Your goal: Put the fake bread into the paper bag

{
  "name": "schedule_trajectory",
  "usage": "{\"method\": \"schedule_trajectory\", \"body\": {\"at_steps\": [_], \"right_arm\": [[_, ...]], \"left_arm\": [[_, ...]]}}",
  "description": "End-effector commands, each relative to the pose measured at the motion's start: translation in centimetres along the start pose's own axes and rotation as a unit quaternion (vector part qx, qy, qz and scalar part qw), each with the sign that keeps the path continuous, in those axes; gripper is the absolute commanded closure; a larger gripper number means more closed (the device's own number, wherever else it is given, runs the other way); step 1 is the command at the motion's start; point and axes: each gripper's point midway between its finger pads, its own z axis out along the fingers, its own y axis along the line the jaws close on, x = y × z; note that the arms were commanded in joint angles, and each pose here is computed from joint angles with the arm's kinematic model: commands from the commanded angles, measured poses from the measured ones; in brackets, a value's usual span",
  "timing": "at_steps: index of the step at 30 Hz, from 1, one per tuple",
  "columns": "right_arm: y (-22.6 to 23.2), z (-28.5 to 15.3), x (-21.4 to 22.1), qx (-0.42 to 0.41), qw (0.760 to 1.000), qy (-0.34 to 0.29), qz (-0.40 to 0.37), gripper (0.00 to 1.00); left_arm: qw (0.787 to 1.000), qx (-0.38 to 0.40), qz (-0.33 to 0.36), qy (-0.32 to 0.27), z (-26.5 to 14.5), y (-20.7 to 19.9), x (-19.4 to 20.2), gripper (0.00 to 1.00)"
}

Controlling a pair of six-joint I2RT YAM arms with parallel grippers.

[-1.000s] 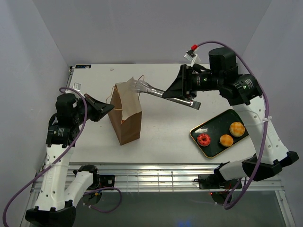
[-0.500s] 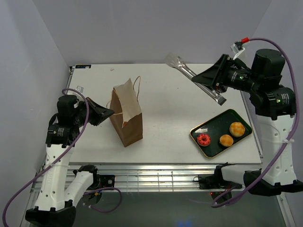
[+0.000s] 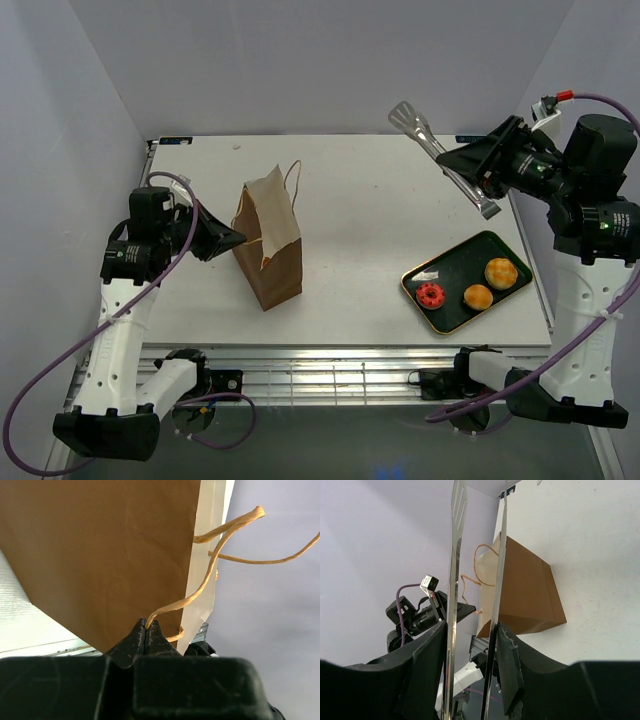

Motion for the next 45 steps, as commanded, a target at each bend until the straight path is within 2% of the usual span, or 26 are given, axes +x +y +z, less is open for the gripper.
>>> {"method": "schedule_trajectory", "body": {"at_steps": [1, 7, 11, 13, 17, 18, 21, 31, 35, 45], "right_arm": [[0.3, -0.7, -0.7, -0.005, 1.000, -0.023, -0.010, 0.51], [-9.0, -0.3, 0.3, 0.140, 0.990, -0.001, 0.034, 0.51], [-16.2, -1.7, 2.7, 0.274, 0.960, 0.040, 0.033, 0.51], [-18.1, -2.5, 4.2, 0.311, 0.948, 0.058, 0.044, 0.51], [-20.1, -3.5, 7.9, 0.328, 0.939, 0.078, 0.073, 0.51], [-21.5, -3.5, 9.6, 0.338, 0.931, 0.095, 0.100, 0.51], [-22.8, -4.2, 11.6, 0.351, 0.924, 0.104, 0.107, 0.51], [-26.4, -6.4, 13.4, 0.422, 0.898, 0.098, 0.083, 0.50], [-27.7, -6.8, 14.9, 0.436, 0.888, 0.114, 0.088, 0.50], [-28.3, -7.0, 16.2, 0.434, 0.887, 0.127, 0.092, 0.50]], "left_arm": [[1.000, 0.011, 0.016, 0.007, -0.8, -0.9, 0.1, 1.00], [1.000, 0.011, 0.015, 0.023, -0.8, -1.2, 0.3, 1.00], [0.999, 0.014, 0.017, 0.030, -0.7, -1.7, 0.0, 1.00], [0.999, 0.017, 0.019, 0.030, -0.8, -2.0, -0.1, 1.00], [0.999, 0.013, 0.014, 0.035, -0.5, -1.9, -0.2, 1.00], [0.999, 0.012, 0.015, 0.036, -0.5, -1.8, -0.1, 1.00], [0.999, 0.010, 0.011, 0.038, -0.4, -1.7, 0.0, 1.00], [0.999, 0.001, 0.002, 0.046, 0.0, -0.9, 0.4, 1.00], [0.999, -0.001, 0.000, 0.049, 0.1, -0.9, 0.4, 1.00], [0.999, -0.009, -0.002, 0.051, 0.6, -0.6, 0.0, 1.00]]}}
